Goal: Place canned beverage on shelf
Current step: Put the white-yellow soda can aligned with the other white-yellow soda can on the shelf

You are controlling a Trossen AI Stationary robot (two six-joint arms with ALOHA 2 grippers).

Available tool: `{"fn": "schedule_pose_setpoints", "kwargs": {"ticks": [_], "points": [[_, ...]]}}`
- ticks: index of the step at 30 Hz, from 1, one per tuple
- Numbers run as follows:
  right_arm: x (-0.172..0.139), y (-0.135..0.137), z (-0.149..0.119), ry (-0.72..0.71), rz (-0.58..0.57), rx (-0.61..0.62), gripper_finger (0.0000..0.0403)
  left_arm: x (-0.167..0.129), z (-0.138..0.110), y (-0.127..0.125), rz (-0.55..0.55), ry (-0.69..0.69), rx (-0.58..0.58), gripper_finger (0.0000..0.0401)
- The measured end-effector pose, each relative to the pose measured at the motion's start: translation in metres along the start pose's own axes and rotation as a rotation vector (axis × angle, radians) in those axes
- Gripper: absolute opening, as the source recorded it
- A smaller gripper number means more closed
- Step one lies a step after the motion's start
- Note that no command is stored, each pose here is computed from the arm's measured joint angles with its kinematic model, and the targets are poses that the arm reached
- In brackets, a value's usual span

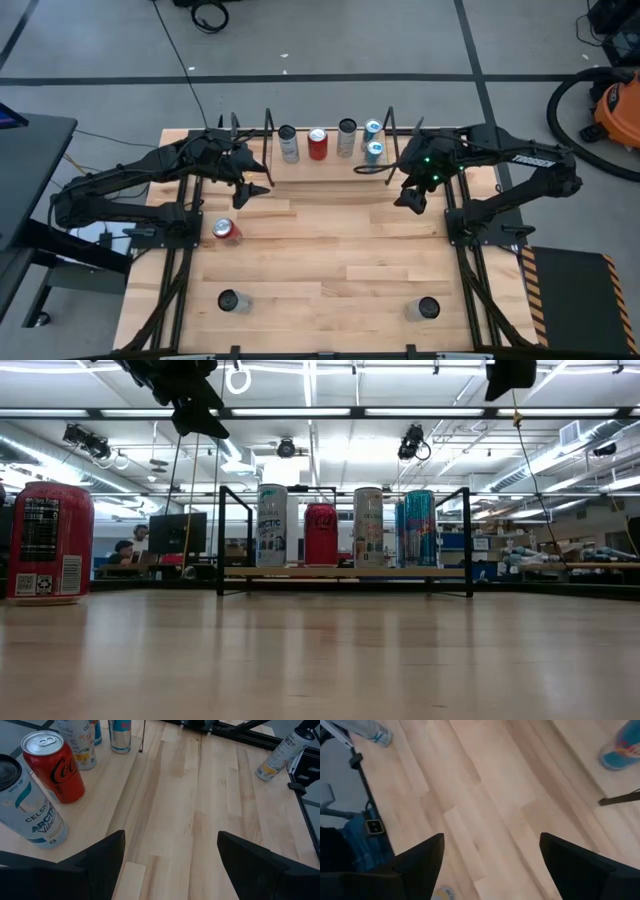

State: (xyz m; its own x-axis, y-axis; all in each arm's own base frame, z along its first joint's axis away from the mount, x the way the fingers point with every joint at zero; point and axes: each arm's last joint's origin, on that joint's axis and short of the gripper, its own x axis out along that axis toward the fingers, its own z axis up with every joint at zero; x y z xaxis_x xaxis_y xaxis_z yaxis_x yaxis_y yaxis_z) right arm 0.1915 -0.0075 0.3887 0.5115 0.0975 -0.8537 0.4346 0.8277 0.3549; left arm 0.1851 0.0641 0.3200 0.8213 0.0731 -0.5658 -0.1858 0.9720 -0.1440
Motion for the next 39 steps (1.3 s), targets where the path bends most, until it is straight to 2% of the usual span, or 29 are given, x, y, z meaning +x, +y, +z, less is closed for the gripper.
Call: {"fn": "schedule_pose_setpoints", "kwargs": {"ticks": [4, 10, 18, 32, 39], "points": [[0.003, 0.01, -0.005, 0.041, 0.038, 0.028, 0.0335, 0.0, 0.0, 0.0, 0.0, 0.0, 0.0, 0.0318], [0.007, 0.033, -0.025, 0.09, 0.014, 0.063, 0.0335, 0.0, 0.0, 0.0, 0.0, 0.0, -0.001, 0.0318], [0.015, 0.063, -0.069, 0.147, -0.036, 0.183, 0.0334, 0.0, 0.0, 0.0, 0.0, 0.0, -0.034, 0.0318], [0.053, 0.104, -0.138, 0.254, -0.211, 0.378, 0.0333, 0.0, 0.0, 0.0, 0.0, 0.0, -0.047, 0.0318], [0.076, 0.131, -0.164, 0.273, -0.21, 0.434, 0.0333, 0.0, 0.0, 0.0, 0.0, 0.001, -0.046, 0.0318]]}}
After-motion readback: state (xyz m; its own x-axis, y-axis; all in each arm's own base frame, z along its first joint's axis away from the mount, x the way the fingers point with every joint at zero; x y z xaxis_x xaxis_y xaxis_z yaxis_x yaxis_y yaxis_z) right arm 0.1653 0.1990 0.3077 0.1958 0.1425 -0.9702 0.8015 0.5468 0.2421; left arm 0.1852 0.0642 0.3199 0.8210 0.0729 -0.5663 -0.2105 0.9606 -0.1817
